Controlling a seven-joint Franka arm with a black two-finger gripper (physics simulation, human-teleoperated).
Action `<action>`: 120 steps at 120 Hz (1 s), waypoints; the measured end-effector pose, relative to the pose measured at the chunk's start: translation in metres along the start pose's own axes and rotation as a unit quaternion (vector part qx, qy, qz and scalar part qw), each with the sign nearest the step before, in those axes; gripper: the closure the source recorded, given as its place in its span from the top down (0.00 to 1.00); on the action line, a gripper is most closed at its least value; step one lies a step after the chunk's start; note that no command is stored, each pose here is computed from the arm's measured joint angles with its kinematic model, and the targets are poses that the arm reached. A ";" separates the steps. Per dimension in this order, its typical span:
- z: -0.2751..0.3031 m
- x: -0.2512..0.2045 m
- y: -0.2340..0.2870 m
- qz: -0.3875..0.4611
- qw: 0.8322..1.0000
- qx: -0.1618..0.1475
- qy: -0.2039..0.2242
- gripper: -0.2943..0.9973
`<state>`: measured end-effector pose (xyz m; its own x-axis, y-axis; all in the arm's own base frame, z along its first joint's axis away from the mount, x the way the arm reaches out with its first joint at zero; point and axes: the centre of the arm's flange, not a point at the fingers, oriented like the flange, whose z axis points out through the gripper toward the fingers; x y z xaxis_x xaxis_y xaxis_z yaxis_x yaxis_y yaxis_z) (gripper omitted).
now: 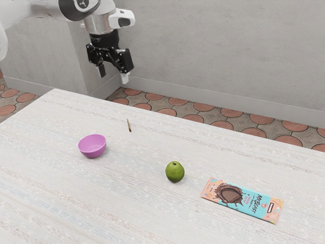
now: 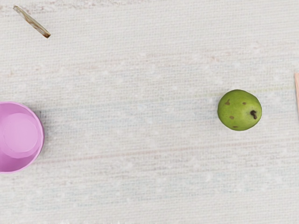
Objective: Place the pear in the bowl.
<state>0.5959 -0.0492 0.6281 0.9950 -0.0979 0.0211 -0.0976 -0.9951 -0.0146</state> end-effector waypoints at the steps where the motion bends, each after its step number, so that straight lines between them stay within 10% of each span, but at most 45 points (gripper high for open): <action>1: 0.001 0.000 0.000 0.000 1.000 0.000 -0.001 0.77; 120: 0.312 0.090 0.194 0.147 0.958 0.082 -0.230 0.77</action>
<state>0.6737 -0.2471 0.3149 0.8332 -0.3200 -0.4510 -0.4081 -0.9062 -0.1108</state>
